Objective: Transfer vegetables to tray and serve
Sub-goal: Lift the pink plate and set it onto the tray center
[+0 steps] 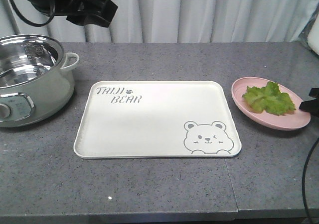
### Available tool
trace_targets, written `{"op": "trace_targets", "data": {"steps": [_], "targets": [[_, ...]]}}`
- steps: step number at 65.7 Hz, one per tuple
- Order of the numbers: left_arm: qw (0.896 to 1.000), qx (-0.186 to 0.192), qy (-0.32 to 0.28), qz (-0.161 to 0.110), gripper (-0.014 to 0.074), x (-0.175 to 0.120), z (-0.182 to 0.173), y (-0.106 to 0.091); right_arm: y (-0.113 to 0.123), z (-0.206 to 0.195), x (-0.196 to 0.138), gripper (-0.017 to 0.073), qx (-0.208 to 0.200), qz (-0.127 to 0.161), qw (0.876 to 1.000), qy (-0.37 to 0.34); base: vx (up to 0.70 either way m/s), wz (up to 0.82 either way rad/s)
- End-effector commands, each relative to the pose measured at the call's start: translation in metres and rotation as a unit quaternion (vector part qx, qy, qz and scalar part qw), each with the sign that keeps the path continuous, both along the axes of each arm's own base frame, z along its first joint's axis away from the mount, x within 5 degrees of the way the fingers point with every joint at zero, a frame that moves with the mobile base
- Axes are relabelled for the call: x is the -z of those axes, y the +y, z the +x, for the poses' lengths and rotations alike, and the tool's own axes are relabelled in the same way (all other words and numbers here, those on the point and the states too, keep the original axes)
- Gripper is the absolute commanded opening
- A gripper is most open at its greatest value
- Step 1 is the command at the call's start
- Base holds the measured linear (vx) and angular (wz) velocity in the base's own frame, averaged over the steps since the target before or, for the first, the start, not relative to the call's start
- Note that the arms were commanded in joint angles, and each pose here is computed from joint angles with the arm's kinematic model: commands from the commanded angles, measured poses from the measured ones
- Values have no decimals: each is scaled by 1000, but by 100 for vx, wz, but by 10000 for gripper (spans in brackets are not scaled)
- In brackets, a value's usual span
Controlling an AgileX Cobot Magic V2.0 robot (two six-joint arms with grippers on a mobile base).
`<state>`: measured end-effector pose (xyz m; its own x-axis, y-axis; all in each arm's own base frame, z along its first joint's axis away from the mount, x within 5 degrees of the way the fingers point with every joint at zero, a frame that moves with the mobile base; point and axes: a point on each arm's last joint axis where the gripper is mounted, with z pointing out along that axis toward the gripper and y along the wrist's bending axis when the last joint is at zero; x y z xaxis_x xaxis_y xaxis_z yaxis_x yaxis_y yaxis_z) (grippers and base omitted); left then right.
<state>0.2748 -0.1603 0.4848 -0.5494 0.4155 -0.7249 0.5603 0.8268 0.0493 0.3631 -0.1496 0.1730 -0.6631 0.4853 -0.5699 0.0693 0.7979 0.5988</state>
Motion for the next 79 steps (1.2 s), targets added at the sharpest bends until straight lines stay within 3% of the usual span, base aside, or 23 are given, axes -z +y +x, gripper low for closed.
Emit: {"op": "trace_targets", "data": {"steps": [1,16,25,33,45,56,66,79], "targets": [[999,0,-34,-26,302,-19,-12,6,0,-1,-38,-6,-5,-9,999,-52,0,0],[999,0,-34,-26,302,-19,-12,6,5,2,-80,-4,-39,-7,994,-105,0,0],[999,0,-34,-26,302,-19,-12,6,14,5,-113,-4,-83,29,987,-136,0,0],[999,0,-34,-26,302,-19,-12,6,33,15,-136,-4,-126,38,979,-157,0,0],[999,0,-34,-26,302,-19,-12,6,104,39,-157,-4,-202,23,961,-187,0,0],[999,0,-34,-26,302,-19,-12,6,175,54,-156,-4,-220,1,956,-194,0,0],[999,0,-34,-26,302,-19,-12,6,230,64,-137,-4,-233,-18,954,-187,0,0],[999,0,-34,-26,302,-19,-12,6,271,71,-97,-2,-270,-20,951,-151,0,0]]}}
